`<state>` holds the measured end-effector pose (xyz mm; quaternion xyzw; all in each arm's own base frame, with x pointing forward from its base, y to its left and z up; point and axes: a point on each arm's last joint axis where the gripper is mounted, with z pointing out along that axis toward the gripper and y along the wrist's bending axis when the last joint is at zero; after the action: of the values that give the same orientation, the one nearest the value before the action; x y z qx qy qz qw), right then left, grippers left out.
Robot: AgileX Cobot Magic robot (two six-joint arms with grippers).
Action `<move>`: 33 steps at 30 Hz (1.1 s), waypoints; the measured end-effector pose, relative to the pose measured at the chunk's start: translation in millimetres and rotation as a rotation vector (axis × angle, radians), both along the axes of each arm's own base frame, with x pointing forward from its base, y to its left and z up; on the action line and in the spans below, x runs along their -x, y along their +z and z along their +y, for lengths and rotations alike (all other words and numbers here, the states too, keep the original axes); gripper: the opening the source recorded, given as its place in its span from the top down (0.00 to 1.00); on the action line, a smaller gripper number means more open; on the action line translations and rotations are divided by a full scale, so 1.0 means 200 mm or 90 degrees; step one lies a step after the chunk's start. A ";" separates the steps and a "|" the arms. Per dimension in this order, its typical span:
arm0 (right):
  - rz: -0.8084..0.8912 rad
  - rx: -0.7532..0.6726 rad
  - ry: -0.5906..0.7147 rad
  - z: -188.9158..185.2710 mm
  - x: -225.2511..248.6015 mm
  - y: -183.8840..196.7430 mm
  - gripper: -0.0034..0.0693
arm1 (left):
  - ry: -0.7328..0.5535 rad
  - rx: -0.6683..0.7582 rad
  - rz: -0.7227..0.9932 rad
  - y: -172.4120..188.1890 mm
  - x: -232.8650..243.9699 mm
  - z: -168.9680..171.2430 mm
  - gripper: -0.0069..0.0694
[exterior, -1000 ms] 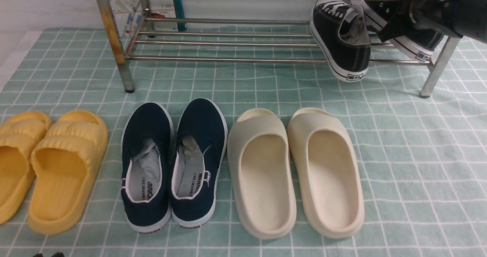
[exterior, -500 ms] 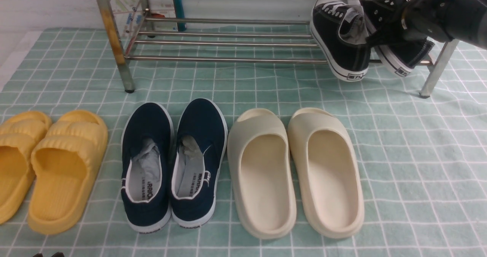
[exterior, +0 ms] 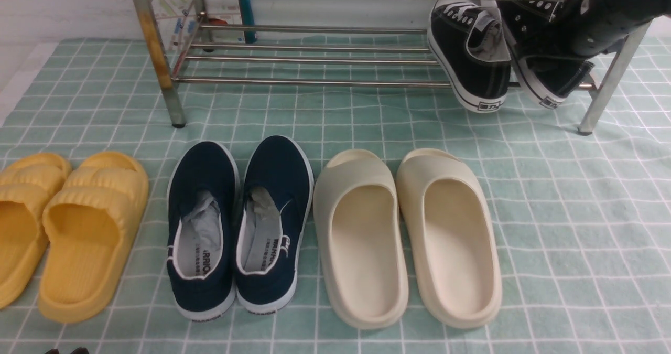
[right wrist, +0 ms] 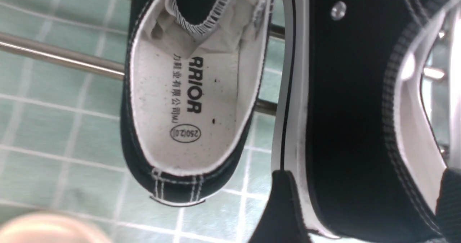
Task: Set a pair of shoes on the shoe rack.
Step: Use the right arm to put a shoe into the shoe rack
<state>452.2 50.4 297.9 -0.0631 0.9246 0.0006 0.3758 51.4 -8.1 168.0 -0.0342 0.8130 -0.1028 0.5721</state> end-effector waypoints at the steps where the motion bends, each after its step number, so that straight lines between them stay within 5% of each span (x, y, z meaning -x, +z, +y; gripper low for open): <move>1: 0.001 -0.018 0.001 -0.02 0.00 0.01 0.21 | 0.000 0.000 0.000 0.00 0.00 0.00 0.60; 13: -0.029 -0.149 0.064 -0.14 -0.11 -0.10 0.43 | 0.000 0.000 0.000 0.00 0.00 0.00 0.60; 22: -0.049 -0.138 0.068 -0.14 -0.16 -0.17 0.93 | 0.000 0.000 0.000 0.00 0.00 0.00 0.60; 33: -0.055 -0.077 0.111 -0.13 -0.09 0.00 0.94 | 0.000 0.000 0.000 0.00 0.00 0.00 0.60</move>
<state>470.0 24.6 297.0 -0.1204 0.8969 0.0866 0.4166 51.4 -8.1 168.0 -0.0342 0.8130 -0.1028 0.5721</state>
